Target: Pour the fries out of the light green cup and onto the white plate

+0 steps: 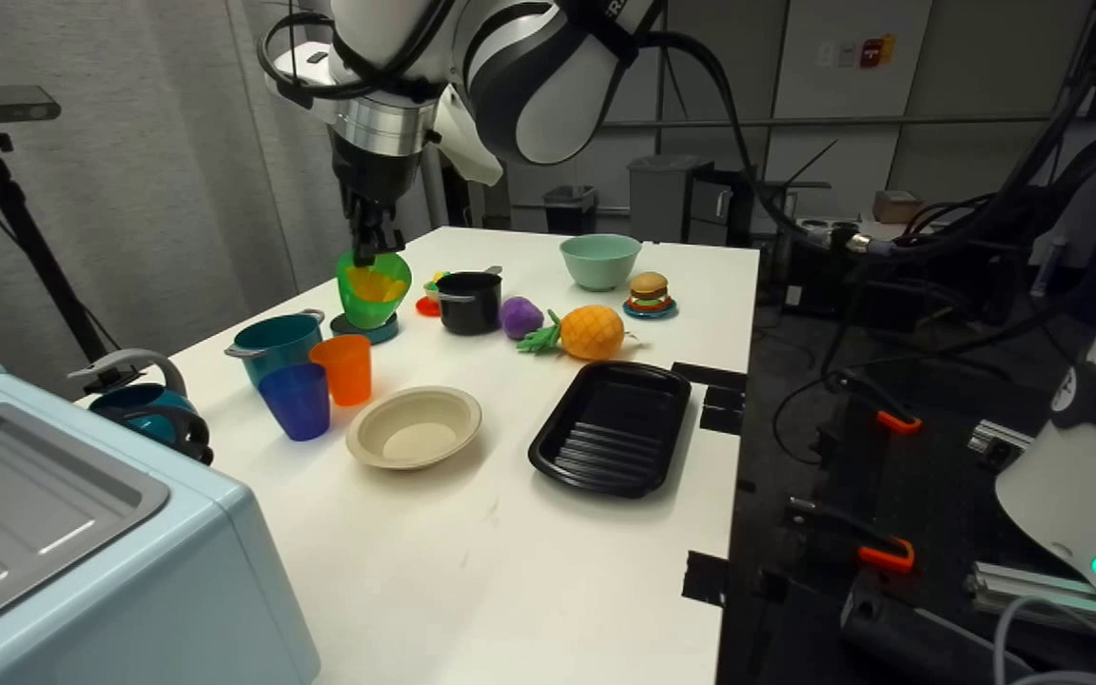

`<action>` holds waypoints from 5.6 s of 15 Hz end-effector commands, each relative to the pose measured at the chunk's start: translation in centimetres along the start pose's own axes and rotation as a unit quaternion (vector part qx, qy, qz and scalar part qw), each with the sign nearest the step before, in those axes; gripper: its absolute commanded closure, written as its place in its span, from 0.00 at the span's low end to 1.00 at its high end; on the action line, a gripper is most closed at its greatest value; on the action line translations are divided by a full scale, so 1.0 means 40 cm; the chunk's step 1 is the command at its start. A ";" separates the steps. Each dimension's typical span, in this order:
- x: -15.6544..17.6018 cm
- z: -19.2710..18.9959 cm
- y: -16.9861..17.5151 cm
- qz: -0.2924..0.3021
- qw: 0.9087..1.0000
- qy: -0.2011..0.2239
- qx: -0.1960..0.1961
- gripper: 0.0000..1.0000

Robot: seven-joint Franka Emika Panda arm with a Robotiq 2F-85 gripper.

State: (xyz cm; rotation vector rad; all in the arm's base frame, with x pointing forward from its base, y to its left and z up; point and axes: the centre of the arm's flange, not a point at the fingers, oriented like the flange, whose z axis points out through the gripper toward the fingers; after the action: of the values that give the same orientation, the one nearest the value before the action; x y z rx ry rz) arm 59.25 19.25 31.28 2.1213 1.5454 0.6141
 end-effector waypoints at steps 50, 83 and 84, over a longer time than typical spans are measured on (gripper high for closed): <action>0.108 0.143 -0.338 -0.367 0.869 -0.235 -0.234 0.99; 0.135 0.127 -0.440 -0.488 0.742 -0.328 -0.322 0.99; 0.135 0.129 -0.438 -0.489 0.740 -0.331 -0.322 0.99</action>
State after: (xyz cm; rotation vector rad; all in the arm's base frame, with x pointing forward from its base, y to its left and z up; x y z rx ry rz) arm 50.25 28.60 17.39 0.7252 1.4587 -0.0154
